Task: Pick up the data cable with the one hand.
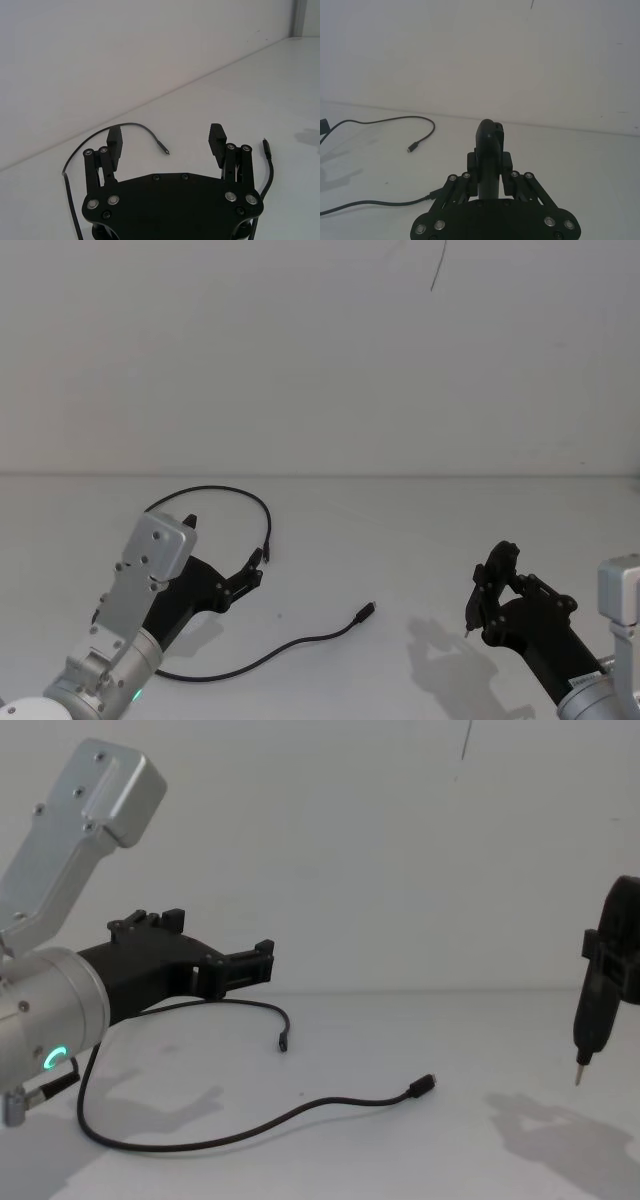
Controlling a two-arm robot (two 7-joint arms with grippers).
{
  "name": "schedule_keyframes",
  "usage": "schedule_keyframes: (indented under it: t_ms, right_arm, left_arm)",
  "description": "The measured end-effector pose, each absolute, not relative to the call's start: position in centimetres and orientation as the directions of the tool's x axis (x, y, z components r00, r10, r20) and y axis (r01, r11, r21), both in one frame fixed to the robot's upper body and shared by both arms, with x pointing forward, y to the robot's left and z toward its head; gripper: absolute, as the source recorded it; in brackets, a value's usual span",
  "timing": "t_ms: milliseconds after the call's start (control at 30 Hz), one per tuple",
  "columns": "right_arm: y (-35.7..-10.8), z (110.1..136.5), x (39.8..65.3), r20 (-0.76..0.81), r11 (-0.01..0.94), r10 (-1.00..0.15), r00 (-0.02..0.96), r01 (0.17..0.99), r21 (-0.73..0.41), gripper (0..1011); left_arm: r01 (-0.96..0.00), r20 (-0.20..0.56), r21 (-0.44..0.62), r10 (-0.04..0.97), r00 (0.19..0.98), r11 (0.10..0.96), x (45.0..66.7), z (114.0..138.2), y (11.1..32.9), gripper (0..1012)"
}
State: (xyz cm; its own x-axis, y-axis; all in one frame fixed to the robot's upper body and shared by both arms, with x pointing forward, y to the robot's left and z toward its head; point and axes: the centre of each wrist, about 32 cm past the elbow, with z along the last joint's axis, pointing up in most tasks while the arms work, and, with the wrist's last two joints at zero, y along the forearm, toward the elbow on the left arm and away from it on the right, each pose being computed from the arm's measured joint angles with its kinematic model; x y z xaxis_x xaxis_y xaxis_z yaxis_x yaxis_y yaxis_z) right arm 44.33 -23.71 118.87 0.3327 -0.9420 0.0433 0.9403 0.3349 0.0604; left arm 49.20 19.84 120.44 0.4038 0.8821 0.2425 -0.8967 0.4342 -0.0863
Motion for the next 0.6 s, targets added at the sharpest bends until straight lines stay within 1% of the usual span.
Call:
schedule_keyframes:
  t_ms: [600]
  right_arm:
    - [-23.71, 118.87, 44.33, 0.043, 0.335, -0.942, 0.333, 0.94, 0.06, 263]
  left_arm:
    - [-0.897, 0.242, -0.086, 0.882, 0.404, 0.434, 49.2, 120.44, 19.84, 1000]
